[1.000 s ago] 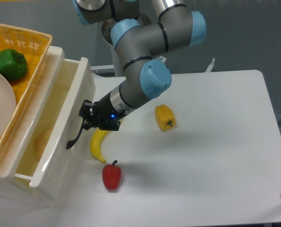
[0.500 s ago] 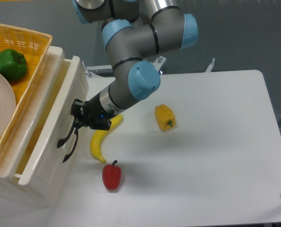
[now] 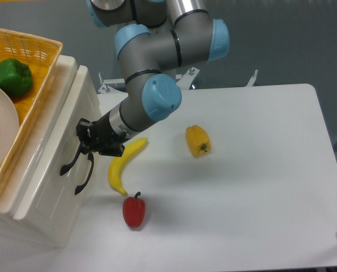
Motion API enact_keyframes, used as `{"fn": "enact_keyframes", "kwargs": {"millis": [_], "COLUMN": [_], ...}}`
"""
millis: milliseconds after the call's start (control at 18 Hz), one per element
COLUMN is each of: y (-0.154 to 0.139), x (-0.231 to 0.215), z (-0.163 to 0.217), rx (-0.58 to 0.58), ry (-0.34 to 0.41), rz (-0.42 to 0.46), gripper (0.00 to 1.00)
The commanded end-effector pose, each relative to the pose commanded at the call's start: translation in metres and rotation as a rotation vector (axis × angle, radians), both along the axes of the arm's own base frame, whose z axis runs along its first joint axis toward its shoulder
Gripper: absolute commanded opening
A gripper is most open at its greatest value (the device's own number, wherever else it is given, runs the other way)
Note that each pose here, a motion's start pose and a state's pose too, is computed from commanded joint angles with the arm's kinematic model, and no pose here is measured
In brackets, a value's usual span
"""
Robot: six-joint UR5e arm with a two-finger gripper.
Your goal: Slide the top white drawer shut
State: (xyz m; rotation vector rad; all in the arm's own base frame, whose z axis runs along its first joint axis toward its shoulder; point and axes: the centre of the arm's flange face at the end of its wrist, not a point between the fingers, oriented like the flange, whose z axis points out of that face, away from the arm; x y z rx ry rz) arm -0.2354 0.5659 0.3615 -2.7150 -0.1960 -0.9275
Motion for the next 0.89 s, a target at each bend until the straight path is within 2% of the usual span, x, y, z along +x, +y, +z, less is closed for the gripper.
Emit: {"fn": "enact_keyframes", "kwargs": {"millis": [278,444,778,889], "y": [0.004,0.003,-0.008,-0.015], "x": [0.004,0.0,-0.034,-0.054], "z": [0.0,-0.001,0.007,0.011], "rx": [0.004,0.012,-0.048,-0.048], "ry": [0.006,0.015,0.136,0.15], "rz": [0.001,-0.002,0.012,0.041], "gripper": [0.0,0.2,0.34,0.34]}}
